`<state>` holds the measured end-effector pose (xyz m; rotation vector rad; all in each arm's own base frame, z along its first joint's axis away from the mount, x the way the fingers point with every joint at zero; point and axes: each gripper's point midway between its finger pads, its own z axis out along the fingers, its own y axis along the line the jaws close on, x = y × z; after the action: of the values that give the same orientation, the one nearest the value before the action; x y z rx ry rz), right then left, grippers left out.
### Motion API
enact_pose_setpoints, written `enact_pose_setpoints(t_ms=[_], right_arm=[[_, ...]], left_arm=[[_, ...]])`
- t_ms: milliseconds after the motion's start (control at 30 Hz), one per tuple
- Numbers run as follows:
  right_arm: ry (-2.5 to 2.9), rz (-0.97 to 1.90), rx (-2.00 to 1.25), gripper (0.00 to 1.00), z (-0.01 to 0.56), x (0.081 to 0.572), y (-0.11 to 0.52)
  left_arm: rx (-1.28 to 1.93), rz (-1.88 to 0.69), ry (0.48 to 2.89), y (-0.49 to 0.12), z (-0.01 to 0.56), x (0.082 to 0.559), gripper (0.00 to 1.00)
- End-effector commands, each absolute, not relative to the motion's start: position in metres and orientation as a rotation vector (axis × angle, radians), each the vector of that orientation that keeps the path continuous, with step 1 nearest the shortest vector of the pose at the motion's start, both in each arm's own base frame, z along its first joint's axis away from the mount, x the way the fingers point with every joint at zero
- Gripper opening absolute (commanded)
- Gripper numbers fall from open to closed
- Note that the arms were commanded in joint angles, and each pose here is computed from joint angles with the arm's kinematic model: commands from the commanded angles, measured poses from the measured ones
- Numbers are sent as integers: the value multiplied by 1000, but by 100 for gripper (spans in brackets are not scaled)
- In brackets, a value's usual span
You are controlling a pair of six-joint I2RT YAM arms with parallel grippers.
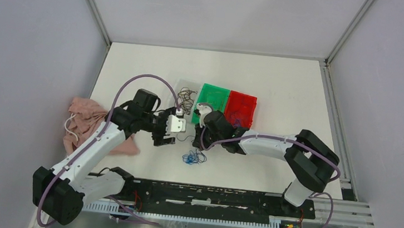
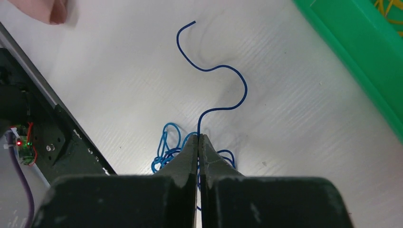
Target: Untangle the cables
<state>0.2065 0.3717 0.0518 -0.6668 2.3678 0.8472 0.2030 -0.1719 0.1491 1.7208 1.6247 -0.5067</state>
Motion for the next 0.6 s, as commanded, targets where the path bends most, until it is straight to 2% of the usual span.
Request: enact_pose_setpoints(t_ms=[0, 200, 567], right_arm=[[2174, 954, -693, 0, 118, 214, 387], [2036, 1150, -752, 0, 179, 197, 401], [1962, 1371, -770, 0, 221, 178, 418]], left_arm=[[1755, -449, 1384, -184, 162, 211, 81], [1729, -408, 1178, -197, 174, 211, 80], [1784, -242, 965, -197, 181, 211, 71]])
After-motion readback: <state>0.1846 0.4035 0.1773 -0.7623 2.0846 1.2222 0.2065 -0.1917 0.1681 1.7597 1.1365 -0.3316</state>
